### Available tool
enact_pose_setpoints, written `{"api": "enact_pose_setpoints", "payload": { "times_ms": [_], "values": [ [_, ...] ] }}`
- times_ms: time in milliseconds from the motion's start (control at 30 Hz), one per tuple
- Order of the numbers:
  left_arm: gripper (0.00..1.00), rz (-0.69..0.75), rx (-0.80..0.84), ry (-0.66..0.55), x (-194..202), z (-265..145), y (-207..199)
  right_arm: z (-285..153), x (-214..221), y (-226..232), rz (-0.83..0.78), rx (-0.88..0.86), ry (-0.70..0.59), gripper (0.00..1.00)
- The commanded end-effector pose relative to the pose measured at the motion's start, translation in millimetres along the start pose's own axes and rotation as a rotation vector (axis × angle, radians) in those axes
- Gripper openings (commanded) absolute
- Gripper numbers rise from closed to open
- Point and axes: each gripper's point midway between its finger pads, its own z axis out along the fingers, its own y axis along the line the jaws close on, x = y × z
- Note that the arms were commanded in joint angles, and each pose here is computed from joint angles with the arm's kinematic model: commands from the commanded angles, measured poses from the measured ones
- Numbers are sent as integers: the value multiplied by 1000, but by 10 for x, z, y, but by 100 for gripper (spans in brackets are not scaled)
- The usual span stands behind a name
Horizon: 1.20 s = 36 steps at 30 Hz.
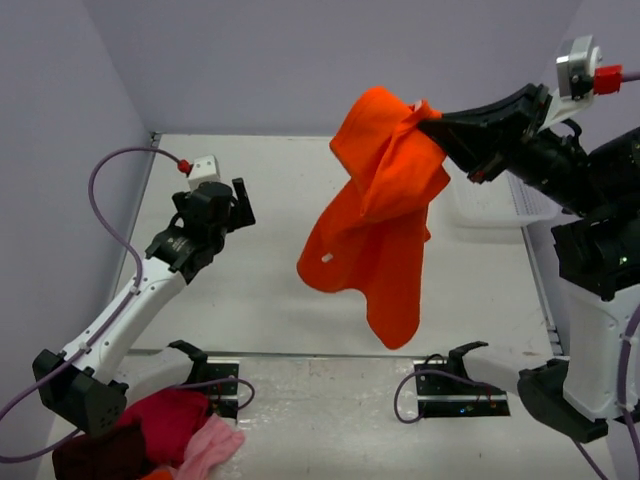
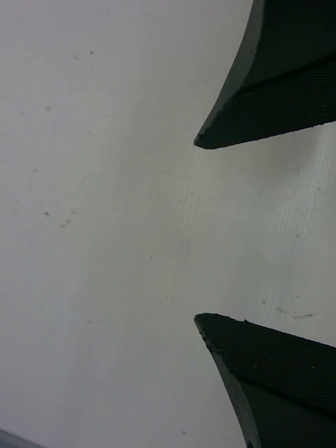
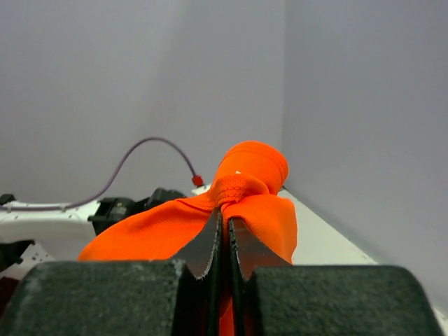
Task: Fold and stack the t-shirts
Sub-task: Move the tshirt to the center of the board
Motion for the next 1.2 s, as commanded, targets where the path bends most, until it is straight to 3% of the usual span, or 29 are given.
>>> {"api": "enact_pose_setpoints", "payload": {
  "times_ms": [0, 167, 333, 667, 1033, 1167],
  "values": [
    [100, -97, -135, -195, -659, -324, 184, -9, 235, 32, -47, -4, 13, 0],
    [100, -45, -195, -305, -1207, -619, 270, -21, 659, 229, 11, -18, 114, 0],
    [100, -80, -271, -386, -1551, -1085, 565, 54, 806, 363, 33, 4, 179, 0],
    [100, -44, -317, -419, -1533, -1318, 821, 640, 1655, 43, 40, 65, 411, 0],
    [100, 27, -315, -381, -1312, -990, 704, 506, 1039, 822, -67, -72, 308, 0],
    [100, 23, -341, -368, -1243, -895, 701, 314, 861, 836, -123, -49, 277, 0]
  ]
}}
